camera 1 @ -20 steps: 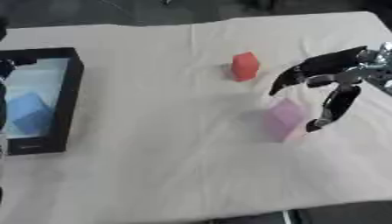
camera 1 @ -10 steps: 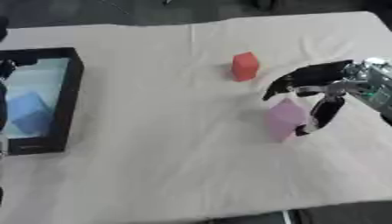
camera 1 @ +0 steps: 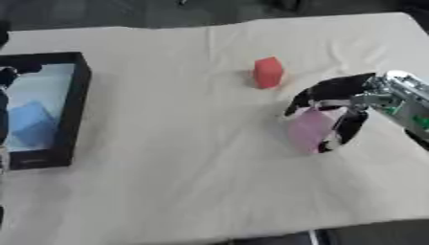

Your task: Pick up the objects with one hand, pass them to the other hand, and then place them into the box on the other side of the table.

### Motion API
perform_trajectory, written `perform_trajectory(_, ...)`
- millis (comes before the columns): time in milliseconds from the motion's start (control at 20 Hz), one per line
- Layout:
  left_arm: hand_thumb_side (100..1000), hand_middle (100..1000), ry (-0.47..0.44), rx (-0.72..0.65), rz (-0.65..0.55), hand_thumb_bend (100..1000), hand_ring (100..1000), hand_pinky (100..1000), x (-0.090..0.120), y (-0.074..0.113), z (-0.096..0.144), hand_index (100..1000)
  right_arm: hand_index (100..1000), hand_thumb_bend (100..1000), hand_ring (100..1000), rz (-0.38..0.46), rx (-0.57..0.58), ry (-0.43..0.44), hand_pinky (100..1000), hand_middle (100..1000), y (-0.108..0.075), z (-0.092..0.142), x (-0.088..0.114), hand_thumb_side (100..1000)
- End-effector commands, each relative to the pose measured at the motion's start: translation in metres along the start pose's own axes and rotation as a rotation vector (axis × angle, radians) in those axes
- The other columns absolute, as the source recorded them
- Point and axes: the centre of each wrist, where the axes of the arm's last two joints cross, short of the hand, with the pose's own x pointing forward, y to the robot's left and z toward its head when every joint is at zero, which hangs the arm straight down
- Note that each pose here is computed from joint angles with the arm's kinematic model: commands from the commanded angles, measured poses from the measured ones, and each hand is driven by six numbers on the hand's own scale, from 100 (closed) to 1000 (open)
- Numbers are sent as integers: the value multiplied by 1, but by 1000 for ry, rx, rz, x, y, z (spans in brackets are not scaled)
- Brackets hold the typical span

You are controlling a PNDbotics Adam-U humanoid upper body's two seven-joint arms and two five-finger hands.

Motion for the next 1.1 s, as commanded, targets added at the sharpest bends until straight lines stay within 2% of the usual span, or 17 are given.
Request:
perform_trajectory(50, 747, 861, -26, -5, -3, 363, 1000, 644, 7, 1, -3, 800, 815, 530, 793, 6, -30, 22, 855, 707, -8, 5, -6, 214)
perform_trajectory(150, 747, 861, -26, -6, -4, 361, 1000, 644, 7, 1, -3, 799, 762, 442, 757, -10, -49, 22, 837, 646, -8, 5, -6, 180)
perform_trajectory(250, 748, 861, -25, -7, -5, 360, 1000, 644, 7, 1, -3, 799, 723, 400, 742, -26, -70, 20, 825, 606, -10, 6, -5, 158)
perform_trajectory(300, 747, 861, -25, -7, -6, 360, 1000, 644, 7, 1, -3, 798, 679, 323, 703, -33, -80, 19, 791, 563, -10, 6, -5, 117)
perform_trajectory(550, 747, 861, -29, -10, -10, 359, 1000, 645, 8, 2, -3, 798, 636, 175, 655, -124, -171, 19, 751, 521, -6, 12, 0, 100)
perform_trajectory(800, 749, 862, -28, -10, -16, 358, 1000, 645, 8, 2, -3, 798, 626, 140, 642, -135, -236, 17, 745, 511, -16, 22, 10, 100)
perform_trajectory(1000, 748, 864, -23, -20, -28, 358, 1000, 645, 9, 2, -4, 799, 630, 169, 636, -125, -400, 33, 746, 512, -39, 39, 27, 100)
perform_trajectory(1100, 748, 864, -20, -32, -38, 357, 1000, 645, 10, 1, -5, 800, 633, 144, 633, -120, -475, 32, 745, 511, -48, 45, 39, 100)
